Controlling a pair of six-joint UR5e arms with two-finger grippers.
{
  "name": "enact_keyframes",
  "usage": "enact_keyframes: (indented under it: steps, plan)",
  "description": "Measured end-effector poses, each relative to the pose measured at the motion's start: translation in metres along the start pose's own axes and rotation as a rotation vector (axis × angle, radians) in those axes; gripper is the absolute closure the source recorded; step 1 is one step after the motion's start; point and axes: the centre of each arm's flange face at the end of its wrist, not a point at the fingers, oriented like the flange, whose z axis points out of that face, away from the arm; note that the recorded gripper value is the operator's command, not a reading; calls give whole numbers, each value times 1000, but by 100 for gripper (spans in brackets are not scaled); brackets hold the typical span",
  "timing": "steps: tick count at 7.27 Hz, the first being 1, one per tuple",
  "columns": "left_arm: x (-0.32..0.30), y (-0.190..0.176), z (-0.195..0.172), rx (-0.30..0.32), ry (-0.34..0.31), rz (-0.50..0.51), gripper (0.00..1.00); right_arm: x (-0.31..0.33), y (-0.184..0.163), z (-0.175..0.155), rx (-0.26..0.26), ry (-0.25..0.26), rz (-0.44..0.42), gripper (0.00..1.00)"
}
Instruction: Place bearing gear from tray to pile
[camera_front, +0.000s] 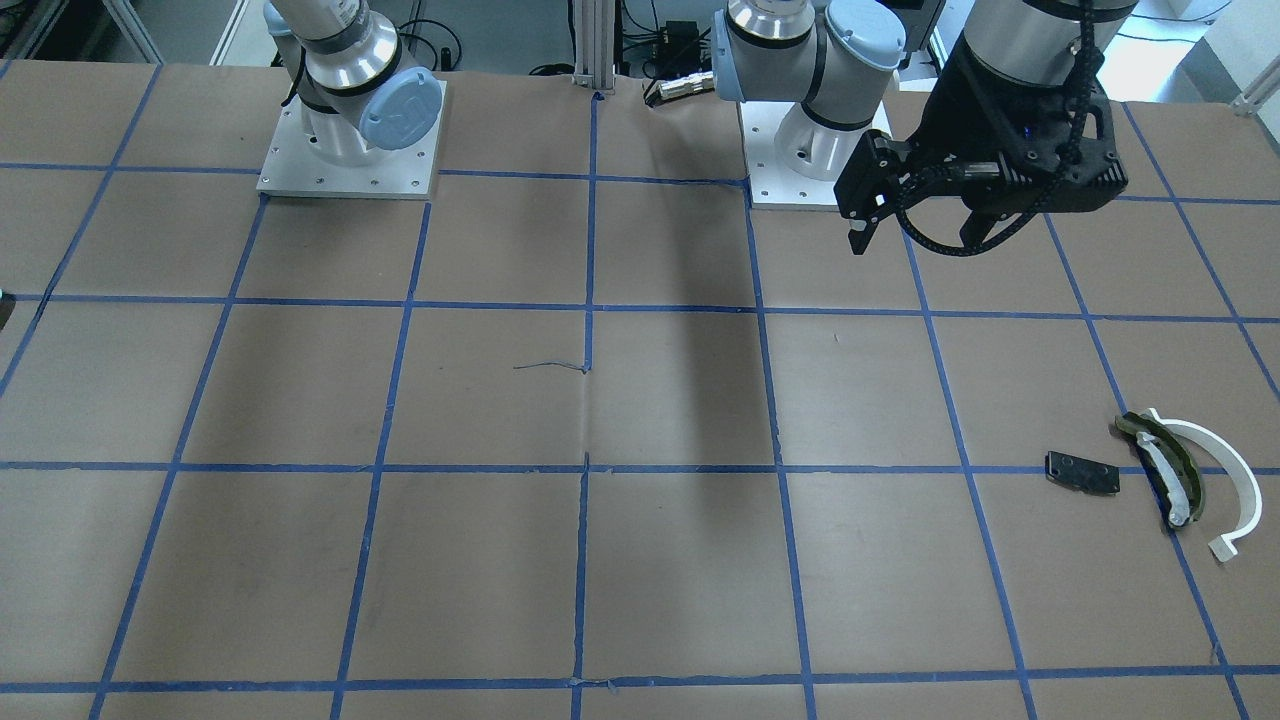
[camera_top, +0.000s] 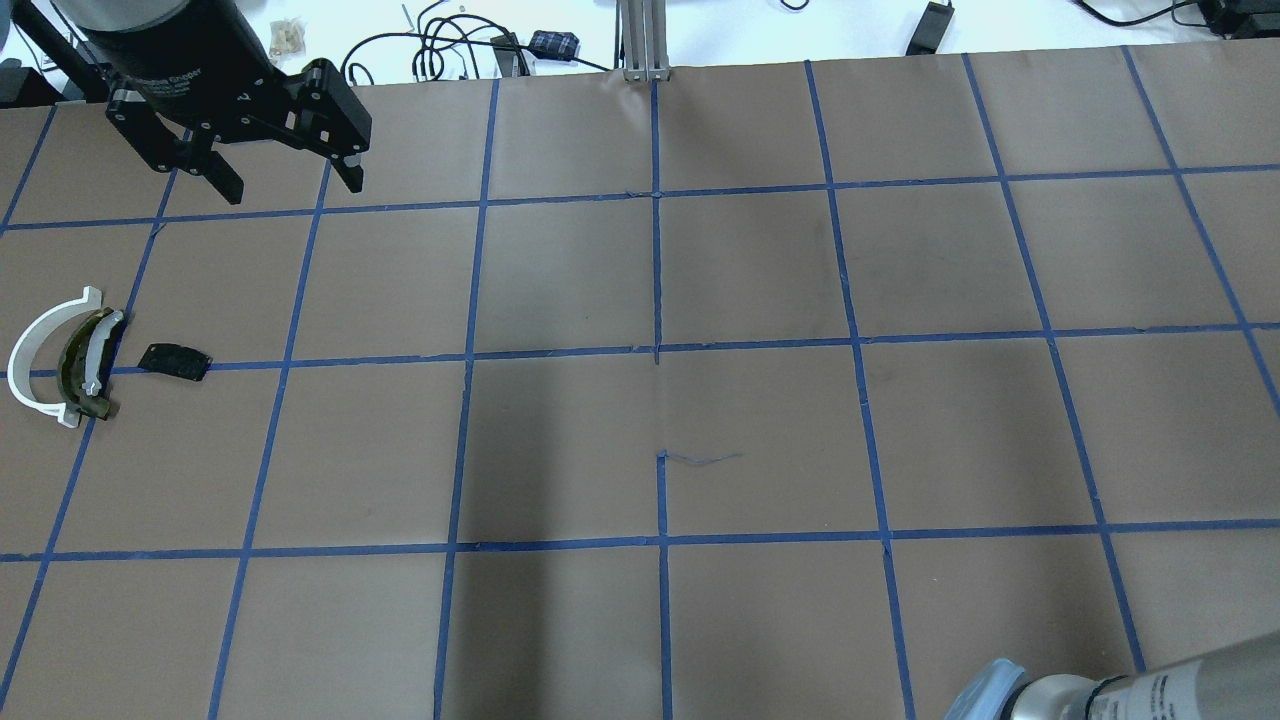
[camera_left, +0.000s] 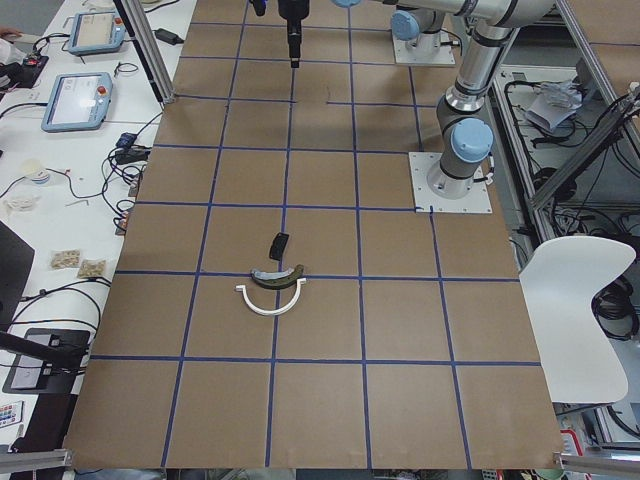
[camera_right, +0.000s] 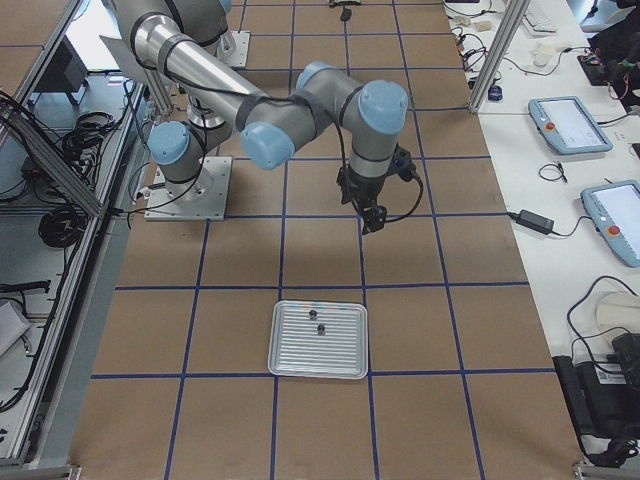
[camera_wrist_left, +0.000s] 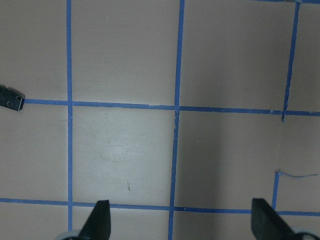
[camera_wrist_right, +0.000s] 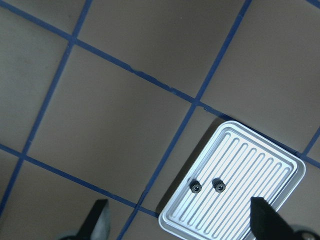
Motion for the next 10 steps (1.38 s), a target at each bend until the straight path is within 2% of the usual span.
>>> enact_keyframes:
  steps: [2,4,6,8,10]
  plan:
    - [0,0,0,0,0,0,0,39,45,75,5,11,-48,6]
    - [0,-1,1,-1,0,0,0,48,84,149,28,63,-88,9]
    - [0,-1,1,-1,0,0,0,56,105,204,81,48,-85,13]
    - [0,-1,1,-1,0,0,0,60,110,231,107,21,-76,22]
    - [0,-1,1,-2,0,0,0,62,110,236,113,18,-72,27]
